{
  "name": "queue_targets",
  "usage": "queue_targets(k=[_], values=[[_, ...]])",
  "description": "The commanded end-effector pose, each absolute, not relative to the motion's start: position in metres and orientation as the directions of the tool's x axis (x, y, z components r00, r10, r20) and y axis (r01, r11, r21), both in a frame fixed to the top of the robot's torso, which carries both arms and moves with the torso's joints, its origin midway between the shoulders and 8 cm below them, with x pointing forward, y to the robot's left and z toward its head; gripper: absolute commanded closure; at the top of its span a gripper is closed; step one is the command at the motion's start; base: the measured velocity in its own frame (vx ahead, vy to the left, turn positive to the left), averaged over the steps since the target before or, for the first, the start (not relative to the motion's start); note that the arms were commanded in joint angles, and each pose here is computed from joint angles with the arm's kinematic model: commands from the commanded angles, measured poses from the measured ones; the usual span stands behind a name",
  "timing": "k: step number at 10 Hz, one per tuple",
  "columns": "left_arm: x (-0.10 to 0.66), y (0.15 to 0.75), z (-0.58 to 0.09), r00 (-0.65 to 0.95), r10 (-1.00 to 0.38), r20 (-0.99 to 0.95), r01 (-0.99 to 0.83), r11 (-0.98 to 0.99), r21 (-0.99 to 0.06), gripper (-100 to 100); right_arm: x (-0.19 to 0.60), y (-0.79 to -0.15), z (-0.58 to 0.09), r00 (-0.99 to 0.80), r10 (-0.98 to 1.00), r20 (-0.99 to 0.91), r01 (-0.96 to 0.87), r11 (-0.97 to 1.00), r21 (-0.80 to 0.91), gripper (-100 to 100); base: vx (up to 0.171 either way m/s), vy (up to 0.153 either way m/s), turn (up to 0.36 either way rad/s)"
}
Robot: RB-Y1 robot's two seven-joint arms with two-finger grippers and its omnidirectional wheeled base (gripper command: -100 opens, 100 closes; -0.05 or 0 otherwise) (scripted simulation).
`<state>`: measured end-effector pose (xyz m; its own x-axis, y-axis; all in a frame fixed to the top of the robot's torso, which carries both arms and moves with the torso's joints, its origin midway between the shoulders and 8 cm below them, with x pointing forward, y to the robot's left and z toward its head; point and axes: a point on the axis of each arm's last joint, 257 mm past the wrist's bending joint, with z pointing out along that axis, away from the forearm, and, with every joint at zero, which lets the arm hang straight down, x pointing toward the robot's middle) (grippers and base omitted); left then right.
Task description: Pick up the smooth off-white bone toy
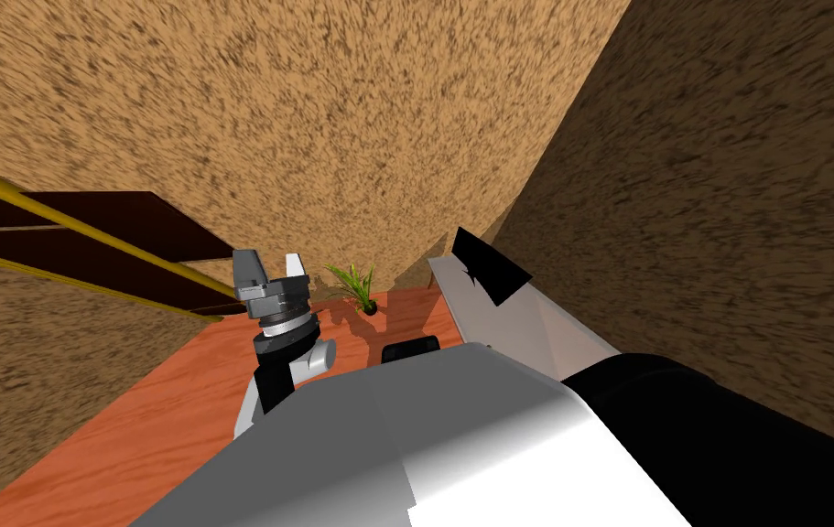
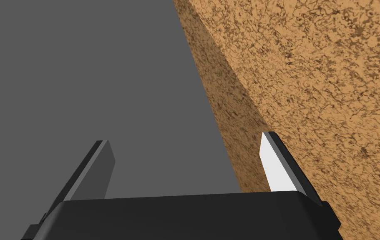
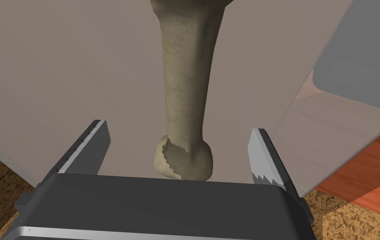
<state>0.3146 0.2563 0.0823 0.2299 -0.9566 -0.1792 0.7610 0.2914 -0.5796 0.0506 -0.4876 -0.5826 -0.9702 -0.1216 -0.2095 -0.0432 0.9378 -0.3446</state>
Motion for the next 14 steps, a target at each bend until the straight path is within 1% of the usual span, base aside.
queue_targets(k=[1,9,10,11,14], values=[[0.315,0.256,0.082,0.230,-0.957,-0.179,0.761,0.291,-0.580,0,0.052,-0.492,-0.587,-0.973,-0.097,-0.211,-0.019,0.938,-0.345,-100,-0.052,0.006,0.227],[0.315,0.256,0.082,0.230,-0.957,-0.179,0.761,0.291,-0.580,0,0.059,-0.506,-0.604,-0.976,0.002,-0.220,0.080,0.935,-0.347,-100,-0.074,0.002,0.128],[0.315,0.256,0.082,0.230,-0.957,-0.179,0.761,0.291,-0.580,0,0.059,-0.504,-0.603,-0.976,-0.007,-0.219,0.071,0.936,-0.346,-100,-0.026,0.000,0.024],[0.315,0.256,0.082,0.230,-0.957,-0.179,0.761,0.291,-0.580,0,0.059,-0.504,-0.603,-0.976,-0.005,-0.219,0.073,0.935,-0.346,100,-0.005,0.001,-0.006],[0.315,0.256,0.082,0.230,-0.957,-0.179,0.761,0.291,-0.580,0,0.059,-0.504,-0.603,-0.976,-0.004,-0.220,0.074,0.936,-0.345,100,0.000,0.000,0.000]])
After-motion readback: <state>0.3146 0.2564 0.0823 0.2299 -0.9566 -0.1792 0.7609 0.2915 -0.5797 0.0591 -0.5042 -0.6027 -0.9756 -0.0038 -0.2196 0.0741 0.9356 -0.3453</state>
